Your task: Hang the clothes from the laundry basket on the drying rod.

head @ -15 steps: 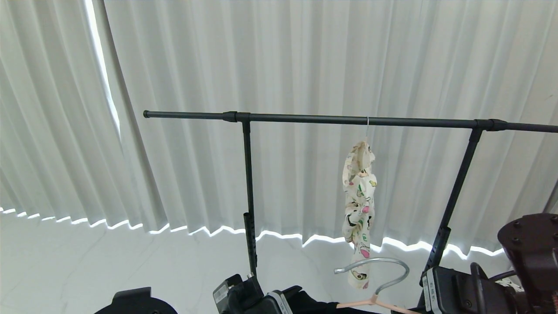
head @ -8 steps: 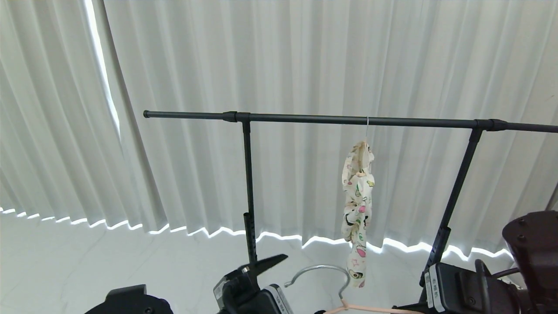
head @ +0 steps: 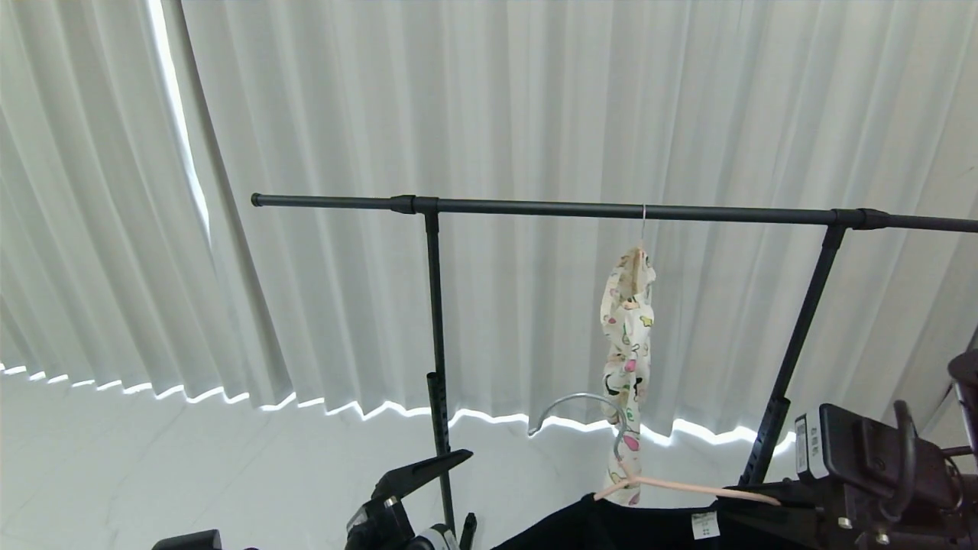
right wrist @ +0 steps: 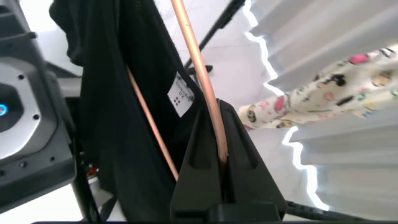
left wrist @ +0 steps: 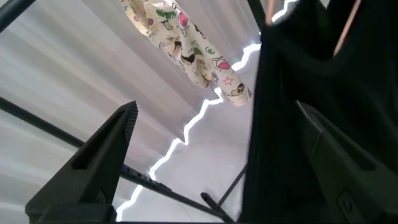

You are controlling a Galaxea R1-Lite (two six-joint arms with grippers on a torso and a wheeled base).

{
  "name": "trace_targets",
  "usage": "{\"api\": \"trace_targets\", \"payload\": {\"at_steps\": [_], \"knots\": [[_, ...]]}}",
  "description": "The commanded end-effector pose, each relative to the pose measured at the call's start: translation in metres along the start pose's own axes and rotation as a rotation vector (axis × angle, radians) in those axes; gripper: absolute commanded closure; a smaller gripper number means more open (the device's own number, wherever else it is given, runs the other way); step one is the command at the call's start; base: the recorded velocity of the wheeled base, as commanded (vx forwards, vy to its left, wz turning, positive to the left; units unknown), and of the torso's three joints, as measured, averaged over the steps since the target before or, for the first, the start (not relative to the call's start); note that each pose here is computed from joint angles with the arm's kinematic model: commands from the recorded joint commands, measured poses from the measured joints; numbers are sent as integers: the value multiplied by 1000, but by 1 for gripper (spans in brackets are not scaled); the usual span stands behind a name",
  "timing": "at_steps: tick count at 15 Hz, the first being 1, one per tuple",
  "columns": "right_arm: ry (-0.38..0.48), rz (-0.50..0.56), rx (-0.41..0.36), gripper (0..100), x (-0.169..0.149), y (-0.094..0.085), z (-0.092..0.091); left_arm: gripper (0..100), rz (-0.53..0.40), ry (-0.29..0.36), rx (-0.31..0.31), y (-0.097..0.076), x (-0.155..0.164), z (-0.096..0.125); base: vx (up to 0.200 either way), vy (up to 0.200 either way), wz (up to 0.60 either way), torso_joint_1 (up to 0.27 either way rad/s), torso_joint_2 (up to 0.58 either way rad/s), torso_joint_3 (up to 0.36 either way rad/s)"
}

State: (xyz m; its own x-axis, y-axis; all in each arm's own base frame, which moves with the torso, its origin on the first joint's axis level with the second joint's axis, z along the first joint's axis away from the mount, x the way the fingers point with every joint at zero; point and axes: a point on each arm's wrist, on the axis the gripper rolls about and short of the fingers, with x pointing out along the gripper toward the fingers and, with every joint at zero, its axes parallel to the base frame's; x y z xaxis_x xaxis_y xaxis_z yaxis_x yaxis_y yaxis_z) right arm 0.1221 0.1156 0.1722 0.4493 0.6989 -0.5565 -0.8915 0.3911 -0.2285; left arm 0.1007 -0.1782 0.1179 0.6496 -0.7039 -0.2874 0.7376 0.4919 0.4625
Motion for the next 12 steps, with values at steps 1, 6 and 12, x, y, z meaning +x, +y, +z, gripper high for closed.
{"api": "trace_targets", "payload": {"at_steps": [1,6,12], "knots": [[-29,-26,-1,100,-8,-1,1,0,4,21,0,1,0,-5,0,0,0,0,0,0],[-107,-98,0,100,-29,-3,3,0,80,306,-41,15,-23,-68,0,0,0,0,0,0],[-179,-132,-24,100,-36,-4,10,0,87,348,-64,17,-10,-73,0,0,0,0,0,0]]}}
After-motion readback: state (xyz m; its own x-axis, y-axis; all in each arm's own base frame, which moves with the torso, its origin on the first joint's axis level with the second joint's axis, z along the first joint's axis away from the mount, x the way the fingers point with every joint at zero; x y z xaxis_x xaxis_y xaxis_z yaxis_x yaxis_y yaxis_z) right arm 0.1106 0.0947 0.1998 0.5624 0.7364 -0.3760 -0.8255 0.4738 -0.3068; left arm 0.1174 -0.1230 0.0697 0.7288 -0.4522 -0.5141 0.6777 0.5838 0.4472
